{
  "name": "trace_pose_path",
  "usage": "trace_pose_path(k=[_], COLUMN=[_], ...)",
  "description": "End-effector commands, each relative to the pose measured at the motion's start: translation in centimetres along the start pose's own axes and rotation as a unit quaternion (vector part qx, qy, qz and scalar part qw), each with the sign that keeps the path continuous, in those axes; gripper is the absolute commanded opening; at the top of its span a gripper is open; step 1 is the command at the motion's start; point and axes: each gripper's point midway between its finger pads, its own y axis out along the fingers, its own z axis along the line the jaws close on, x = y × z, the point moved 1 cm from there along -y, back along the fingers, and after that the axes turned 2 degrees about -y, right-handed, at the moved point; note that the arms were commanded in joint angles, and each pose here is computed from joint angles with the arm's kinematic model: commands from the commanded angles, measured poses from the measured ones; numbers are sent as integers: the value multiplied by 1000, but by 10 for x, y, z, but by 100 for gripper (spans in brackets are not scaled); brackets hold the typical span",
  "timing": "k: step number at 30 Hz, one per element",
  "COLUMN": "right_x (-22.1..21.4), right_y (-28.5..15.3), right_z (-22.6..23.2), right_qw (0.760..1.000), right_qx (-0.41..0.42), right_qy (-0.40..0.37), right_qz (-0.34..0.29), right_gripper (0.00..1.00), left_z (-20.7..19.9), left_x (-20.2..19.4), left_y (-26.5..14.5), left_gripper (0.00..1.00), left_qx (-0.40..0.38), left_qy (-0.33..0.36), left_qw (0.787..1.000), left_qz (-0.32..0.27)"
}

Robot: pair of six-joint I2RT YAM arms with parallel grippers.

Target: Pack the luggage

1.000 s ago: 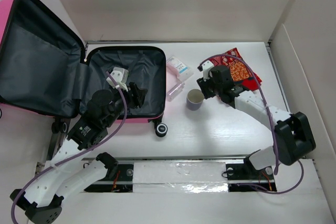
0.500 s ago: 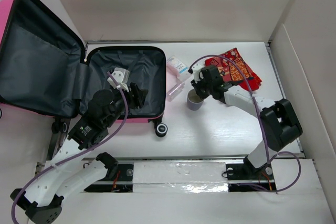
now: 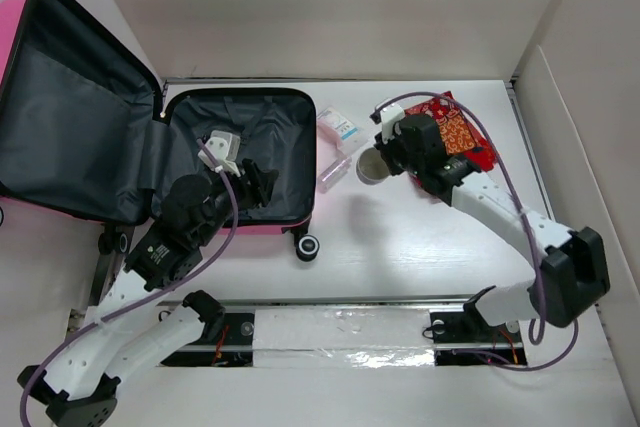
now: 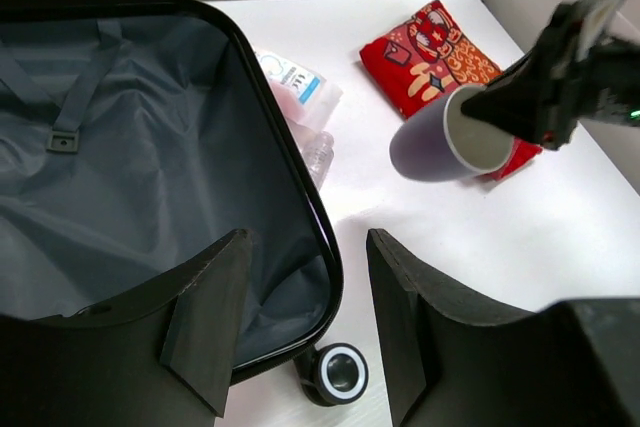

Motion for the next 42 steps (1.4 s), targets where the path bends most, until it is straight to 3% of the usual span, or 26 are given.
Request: trace_pose_path(k=[1, 5, 11, 15, 17, 19, 21, 22, 23, 32, 33, 35, 36, 38, 42], right_x=[119, 169, 213, 247, 240, 260, 246, 261, 244, 194, 183, 189, 182, 194, 202], right_y=[-42, -32, 29, 63, 95, 97, 127, 123, 142, 168, 168, 154, 151, 131, 104], right_z=[4, 40, 112, 130, 145, 158, 172, 175, 190, 234, 241, 243, 248, 247, 237], right_qw=[983, 970, 961, 954, 958, 952, 958, 954, 960, 967, 968, 966, 966, 963, 962], right_qx=[-14, 31, 80, 51, 41, 35, 19, 15, 14, -31, -26, -23, -19, -14, -2], right_qy=[15, 21, 24, 30, 10, 6, -17, -17, -38, -74, -78, -76, -79, -74, -61], right_qz=[-181, -239, -264, -295, -284, -305, -284, -299, -277, -241, -237, -247, -246, -260, -266], right_gripper=[0, 0, 0, 0, 0, 0, 0, 0, 0, 0, 3, 19, 33, 46, 58], left_z=[2, 11, 25, 34, 36, 36, 37, 37, 37, 33, 33, 33, 33, 33, 33], left_x=[17, 33, 61, 70, 74, 75, 76, 76, 76, 77, 76, 77, 76, 75, 74], left_y=[-7, -23, -58, -76, -83, -86, -87, -87, -87, -88, -88, -88, -87, -85, -84], left_gripper=[46, 45, 44, 44, 44, 44, 44, 44, 44, 44, 44, 44, 44, 44, 44], left_qx=[4, 27, 43, 57, 58, 58, 60, 61, 60, 50, 49, 49, 49, 50, 50], left_qy=[-7, -21, -59, -78, -84, -84, -84, -84, -84, -83, -83, -83, -82, -81, -81], left_qw=[999, 996, 983, 973, 969, 968, 968, 968, 968, 969, 969, 969, 969, 970, 971], left_qz=[-42, -84, -169, -208, -223, -228, -228, -229, -228, -229, -228, -228, -226, -224, -221])
